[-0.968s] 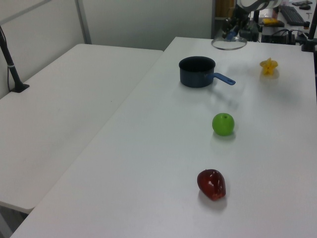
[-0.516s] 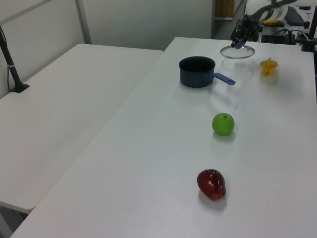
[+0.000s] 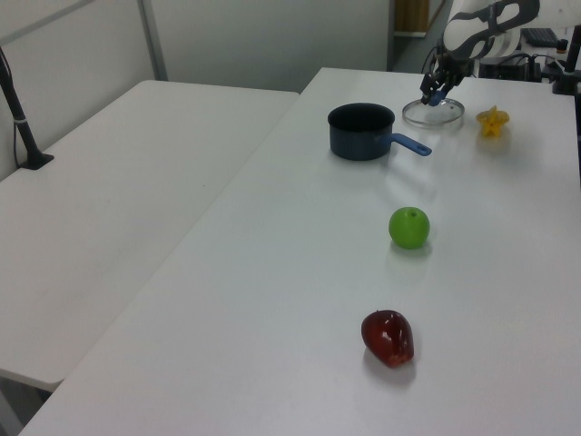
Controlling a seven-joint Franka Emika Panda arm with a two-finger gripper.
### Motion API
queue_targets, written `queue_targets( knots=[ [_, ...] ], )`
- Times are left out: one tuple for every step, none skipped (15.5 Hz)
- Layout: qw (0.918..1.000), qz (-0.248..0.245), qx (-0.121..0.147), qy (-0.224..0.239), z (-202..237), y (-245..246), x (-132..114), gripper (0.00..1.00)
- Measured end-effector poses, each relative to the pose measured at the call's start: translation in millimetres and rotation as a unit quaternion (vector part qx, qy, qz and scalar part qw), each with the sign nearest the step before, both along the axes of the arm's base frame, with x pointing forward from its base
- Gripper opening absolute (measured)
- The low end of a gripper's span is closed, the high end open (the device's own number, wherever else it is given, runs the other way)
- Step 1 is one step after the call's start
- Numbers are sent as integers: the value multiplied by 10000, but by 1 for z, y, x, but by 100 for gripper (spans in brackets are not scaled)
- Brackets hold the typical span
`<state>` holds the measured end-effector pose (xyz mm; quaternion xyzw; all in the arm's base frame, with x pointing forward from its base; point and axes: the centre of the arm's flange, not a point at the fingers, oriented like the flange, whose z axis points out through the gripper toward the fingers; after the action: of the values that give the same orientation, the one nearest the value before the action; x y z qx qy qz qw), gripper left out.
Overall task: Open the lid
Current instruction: 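Lift the glass lid off the saucepan and carry it beside the pan, then lower the lid onto the table and open the gripper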
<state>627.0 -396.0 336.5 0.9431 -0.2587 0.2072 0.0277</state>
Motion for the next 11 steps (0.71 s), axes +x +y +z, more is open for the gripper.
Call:
queue_targets(
  knots=[
    [10000,-7,-44,-42,0,0,1,66],
    [9999,-11,-74,-68,-1,-1,1,66],
    [9999,-11,-80,-68,-2,-1,2,66],
    [10000,-10,-76,-60,-3,0,1,66],
    [10000,-5,-73,-51,-4,0,1,66],
    [10000,1,-71,-45,-5,0,1,66],
    [10000,7,-72,-43,-5,1,1,66],
    [10000,16,-75,-40,-5,1,2,67],
    [10000,31,-78,-32,-6,1,1,68],
    [10000,42,-80,-25,-6,1,1,70],
    [10000,43,-82,-26,-6,1,1,75]
  ],
)
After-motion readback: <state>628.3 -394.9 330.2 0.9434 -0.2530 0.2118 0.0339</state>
